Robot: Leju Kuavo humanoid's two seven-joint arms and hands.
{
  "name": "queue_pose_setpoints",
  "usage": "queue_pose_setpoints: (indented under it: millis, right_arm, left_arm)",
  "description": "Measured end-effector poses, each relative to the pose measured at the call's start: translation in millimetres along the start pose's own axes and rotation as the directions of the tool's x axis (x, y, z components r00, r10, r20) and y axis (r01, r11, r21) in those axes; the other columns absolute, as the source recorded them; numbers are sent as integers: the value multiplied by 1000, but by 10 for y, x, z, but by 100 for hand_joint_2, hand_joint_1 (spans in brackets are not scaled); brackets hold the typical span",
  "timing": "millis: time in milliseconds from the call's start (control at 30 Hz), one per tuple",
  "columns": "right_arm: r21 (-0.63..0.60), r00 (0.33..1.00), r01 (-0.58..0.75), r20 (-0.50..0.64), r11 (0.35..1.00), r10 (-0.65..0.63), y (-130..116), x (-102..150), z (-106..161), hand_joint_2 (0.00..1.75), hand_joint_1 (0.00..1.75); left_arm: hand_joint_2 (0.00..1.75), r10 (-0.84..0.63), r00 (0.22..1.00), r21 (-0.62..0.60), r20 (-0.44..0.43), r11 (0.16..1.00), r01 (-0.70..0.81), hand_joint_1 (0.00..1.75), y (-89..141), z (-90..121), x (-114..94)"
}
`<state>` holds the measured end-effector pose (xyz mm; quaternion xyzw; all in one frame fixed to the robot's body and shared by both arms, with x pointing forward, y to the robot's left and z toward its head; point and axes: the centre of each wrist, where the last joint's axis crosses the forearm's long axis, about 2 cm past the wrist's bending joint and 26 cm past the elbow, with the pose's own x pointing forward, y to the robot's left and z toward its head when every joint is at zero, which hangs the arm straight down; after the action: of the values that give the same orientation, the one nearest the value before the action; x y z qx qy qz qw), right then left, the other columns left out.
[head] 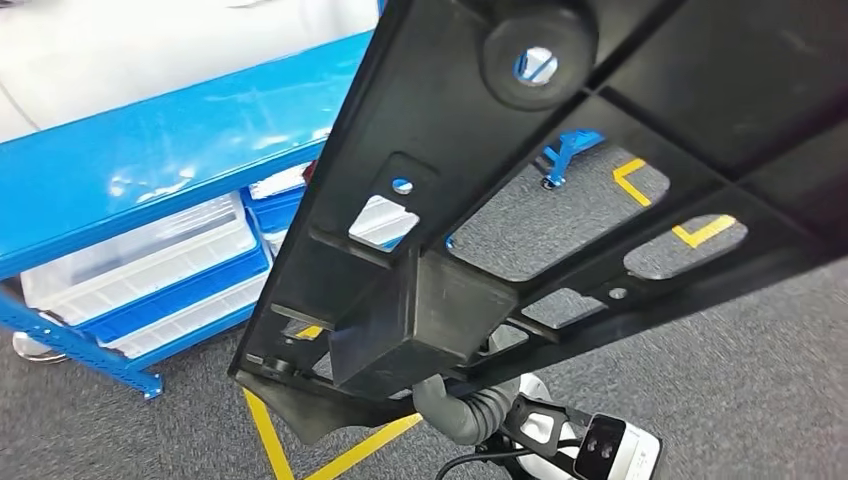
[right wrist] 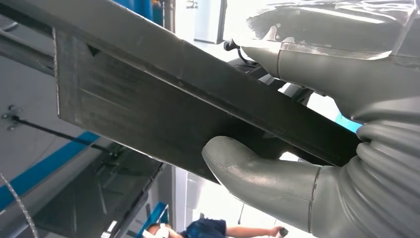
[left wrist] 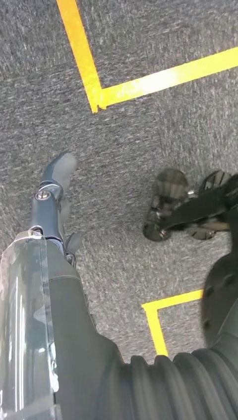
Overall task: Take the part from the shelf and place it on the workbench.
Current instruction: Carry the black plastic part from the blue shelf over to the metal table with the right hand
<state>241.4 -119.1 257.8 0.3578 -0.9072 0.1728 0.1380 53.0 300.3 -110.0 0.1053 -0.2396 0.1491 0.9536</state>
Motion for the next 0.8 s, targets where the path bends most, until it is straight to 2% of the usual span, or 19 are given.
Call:
queue_pose_setpoints:
  millis: [800]
  right_arm:
    - [-5,1000,9,-5,1000,-9,-16,-11,12,175,175]
  left_arm:
    - [175,-9,1000,-10,9,1000,9,0,-25,10,-13]
